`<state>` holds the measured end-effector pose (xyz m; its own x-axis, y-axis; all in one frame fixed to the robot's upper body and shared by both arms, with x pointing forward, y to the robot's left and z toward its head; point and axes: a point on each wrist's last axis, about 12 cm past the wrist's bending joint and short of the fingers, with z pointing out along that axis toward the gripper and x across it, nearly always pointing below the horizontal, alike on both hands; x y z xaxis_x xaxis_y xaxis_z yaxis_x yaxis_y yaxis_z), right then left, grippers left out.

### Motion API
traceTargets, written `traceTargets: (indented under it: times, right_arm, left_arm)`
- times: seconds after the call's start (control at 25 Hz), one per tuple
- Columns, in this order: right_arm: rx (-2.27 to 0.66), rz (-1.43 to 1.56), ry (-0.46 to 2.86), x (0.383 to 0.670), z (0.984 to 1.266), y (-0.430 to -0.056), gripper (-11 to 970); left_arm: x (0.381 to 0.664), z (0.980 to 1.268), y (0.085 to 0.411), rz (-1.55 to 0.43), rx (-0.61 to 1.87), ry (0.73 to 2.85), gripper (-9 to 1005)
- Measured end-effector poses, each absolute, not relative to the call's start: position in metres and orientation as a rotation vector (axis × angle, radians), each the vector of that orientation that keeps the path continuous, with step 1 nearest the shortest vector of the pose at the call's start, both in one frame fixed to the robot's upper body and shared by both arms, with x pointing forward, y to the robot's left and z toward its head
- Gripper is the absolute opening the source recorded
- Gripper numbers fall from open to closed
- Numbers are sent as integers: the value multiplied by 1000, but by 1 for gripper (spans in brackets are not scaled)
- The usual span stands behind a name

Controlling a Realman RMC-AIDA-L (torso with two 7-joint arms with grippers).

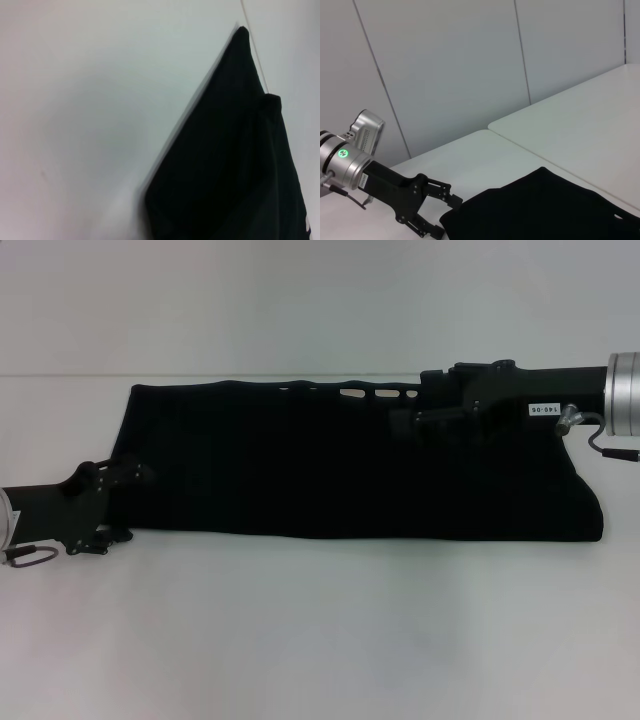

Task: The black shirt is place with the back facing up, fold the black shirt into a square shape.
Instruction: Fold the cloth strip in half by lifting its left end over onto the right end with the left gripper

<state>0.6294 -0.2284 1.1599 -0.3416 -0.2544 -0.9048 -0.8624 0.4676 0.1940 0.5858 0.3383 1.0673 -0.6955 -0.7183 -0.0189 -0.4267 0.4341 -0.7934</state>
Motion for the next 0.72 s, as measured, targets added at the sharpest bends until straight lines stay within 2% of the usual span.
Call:
traceTargets:
  times: [0.72]
  right_arm:
    - [-942,870,1841,631,1162,-228,931]
  left_arm:
    - [585,1064,342,-1097,-991,2329,962]
